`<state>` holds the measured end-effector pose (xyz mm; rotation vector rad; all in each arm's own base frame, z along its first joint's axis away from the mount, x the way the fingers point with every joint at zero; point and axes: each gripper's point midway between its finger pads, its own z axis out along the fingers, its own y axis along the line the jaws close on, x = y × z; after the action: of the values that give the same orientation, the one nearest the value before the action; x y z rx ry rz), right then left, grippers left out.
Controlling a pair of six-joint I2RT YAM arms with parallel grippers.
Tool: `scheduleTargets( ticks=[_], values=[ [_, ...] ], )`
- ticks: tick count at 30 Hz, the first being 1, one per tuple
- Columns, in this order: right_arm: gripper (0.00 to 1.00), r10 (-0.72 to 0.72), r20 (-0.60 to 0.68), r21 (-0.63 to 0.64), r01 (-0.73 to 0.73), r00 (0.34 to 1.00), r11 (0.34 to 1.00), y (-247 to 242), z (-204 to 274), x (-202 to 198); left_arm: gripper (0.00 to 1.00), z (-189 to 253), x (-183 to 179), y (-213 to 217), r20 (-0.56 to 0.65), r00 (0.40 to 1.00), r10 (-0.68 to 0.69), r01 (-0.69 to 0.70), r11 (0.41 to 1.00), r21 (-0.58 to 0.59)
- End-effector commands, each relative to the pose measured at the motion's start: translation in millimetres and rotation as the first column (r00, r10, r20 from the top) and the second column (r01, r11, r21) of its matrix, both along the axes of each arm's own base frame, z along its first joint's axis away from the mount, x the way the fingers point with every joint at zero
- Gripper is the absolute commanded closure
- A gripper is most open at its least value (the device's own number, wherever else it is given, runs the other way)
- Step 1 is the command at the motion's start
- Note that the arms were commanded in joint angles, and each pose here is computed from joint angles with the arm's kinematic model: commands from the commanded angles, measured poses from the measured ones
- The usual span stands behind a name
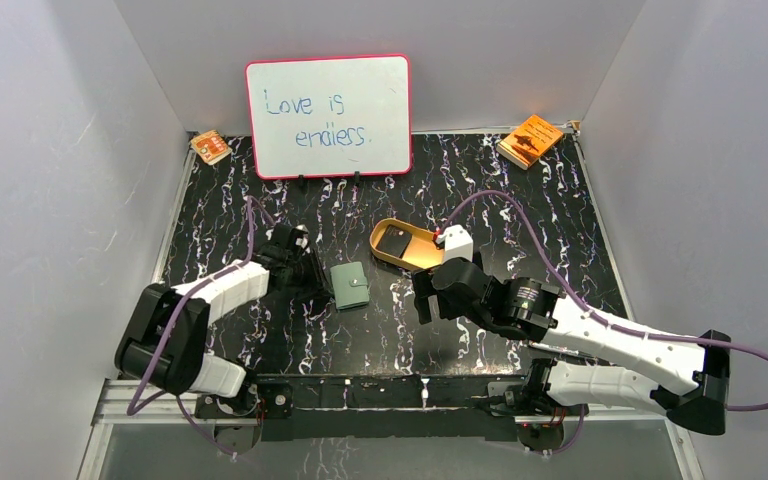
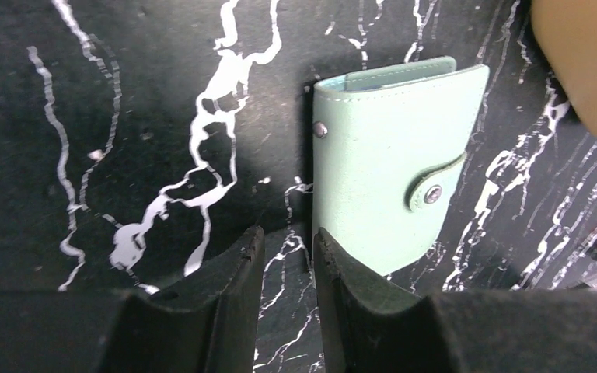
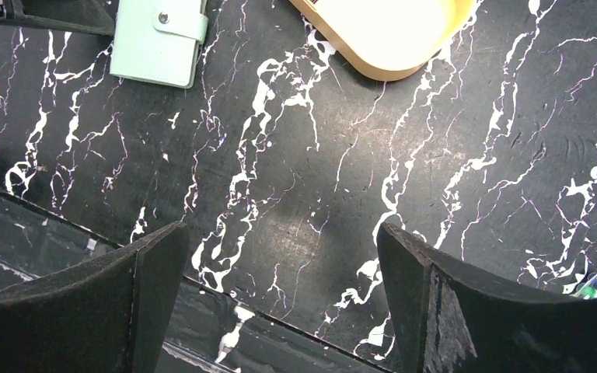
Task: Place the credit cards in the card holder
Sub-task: Place the card holder at the center of the board, then reset both arms
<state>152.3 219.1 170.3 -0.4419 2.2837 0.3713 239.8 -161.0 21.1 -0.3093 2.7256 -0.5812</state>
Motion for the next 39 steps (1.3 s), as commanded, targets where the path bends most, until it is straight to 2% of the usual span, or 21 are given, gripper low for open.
scheduleTargets(
  ticks=[1, 4, 6, 8, 9, 10, 11, 13, 15, 17, 19, 21, 23, 25, 27, 28, 31, 35, 39],
  values=[
    [0.02, -0.007, 0.041, 0.073, 0.004, 0.999, 0.997, 11.7, 25.5, 7.0, 0.73, 3.4, -1.3, -16.6, -0.014, 0.998, -0.056, 0.055, 0.995, -0.083],
    [0.01, -0.038, 0.037, 0.077, 0.035, 0.999, 0.996, 10.0, 25.7, 8.7, 0.74, 4.3, -1.5, -14.2, -0.009, 0.999, -0.051, 0.05, 0.996, -0.074],
    [0.01, -0.07, 0.037, 0.082, 0.067, 0.997, 0.994, 7.6, 28.4, 10.9, 0.74, 10.5, 3.5, -1.5, 0.029, 1.0, -0.007, 0.007, 1.0, -0.013],
    [0.02, -0.121, 0.038, 0.094, 0.117, 0.992, 0.989, 3.7, 31.7, 14.2, 0.74, 23.2, 9.4, 23.1, 0.094, 0.99, 0.103, -0.111, 0.991, 0.076],
    [0.02, -0.149, 0.037, 0.11, 0.144, 0.988, 0.983, 2.9, 35.2, 16.0, 0.71, 32.8, 11.7, 34.1, 0.146, 0.977, 0.157, -0.171, 0.981, 0.093],
    [0.02, -0.169, 0.034, 0.128, 0.164, 0.985, 0.978, 3.3, 37.8, 17.6, 0.63, 44.1, 14.0, 42.0, 0.195, 0.959, 0.206, -0.226, 0.97, 0.085],
    [0.01, -0.177, 0.032, 0.149, 0.17, 0.984, 0.974, 7.1, 41.9, 19.2, 0.51, 55.2, 15.4, 48.5, 0.238, 0.938, 0.251, -0.274, 0.959, 0.068],
    [0.01, -0.193, 0.017, 0.174, 0.187, 0.981, 0.967, 15.6, 45.0, 23.4, 0.3, 72.9, 14.4, 56.7, 0.271, 0.911, 0.311, -0.336, 0.941, 0.049],
    [0.01, -0.213, -0.003, 0.181, 0.21, 0.977, 0.961, 24.8, 46.3, 31.1, 0.26, 79.0, 10.9, 60.5, 0.227, 0.912, 0.341, -0.366, 0.927, 0.081],
    [0.01, -0.258, -0.026, 0.182, 0.259, 0.966, 0.949, 30.1, 49.9, 42.1, 0.25, 77.4, 4.5, 64.3, 0.129, 0.9, 0.417, -0.432, 0.892, 0.13],
    [0.02, -0.317, -0.049, 0.193, 0.321, 0.947, 0.927, 29.4, 59.0, 57.4, 0.21, 83.0, 2.6, 63.4, 0.05, 0.896, 0.441, -0.442, 0.877, 0.187],
    [0.01, -0.365, -0.055, 0.219, 0.367, 0.93, 0.904, 24.0, 78.1, 74.7, 0.19, 97.7, 7.0, 63.7, 0.019, 0.892, 0.451, -0.443, 0.866, 0.23],
    [0.01, -0.405, 0.011, 0.26, 0.389, 0.914, 0.884, 12.5, 111.5, 93.2, 0.16, 118.8, 14.5, 68.8, 0.041, 0.89, 0.455, -0.449, 0.853, 0.268],
    [0.02, -0.447, 0.145, 0.309, 0.389, 0.882, 0.868, -4.7, 156.8, 105.8, 0.15, 144.2, 24.7, 71.6, 0.109, 0.9, 0.422, -0.436, 0.862, 0.26],
    [0.02, -0.47, 0.31, 0.39, 0.34, 0.827, 0.856, -22.0, 213.0, 114.5, 0.13, 181.3, 35.2, 64.1, 0.228, 0.922, 0.313, -0.356, 0.916, 0.182],
    [0.02, -0.46, 0.403, 0.387, 0.309, 0.791, 0.869, -34.9, 237.1, 114.6, 0.13, 200.3, 37.7, 53.7, 0.285, 0.93, 0.233, -0.278, 0.952, 0.128],
    [0.01, -0.484, 0.538, 0.414, 0.283, 0.69, 0.865, -68.1, 293.4, 107.5, 0.12, 258.6, 42.4, 45.3, 0.474, 0.872, 0.122, -0.168, 0.984, 0.056],
    [0.01, -0.518, 0.629, 0.357, 0.376, 0.58, 0.855, -106.2, 333.8, 104.5, 0.12, 311.5, 45.0, 50.0, 0.581, 0.801, 0.145, -0.187, 0.982, 0.012],
    [0.01, -0.519, 0.696, 0.273, 0.485, 0.496, 0.831, -118.5, 366.7, 114.0, 0.12, 372.5, 50.8, 45.8, 0.695, 0.7, 0.166, -0.164, 0.984, -0.07]
  ],
)
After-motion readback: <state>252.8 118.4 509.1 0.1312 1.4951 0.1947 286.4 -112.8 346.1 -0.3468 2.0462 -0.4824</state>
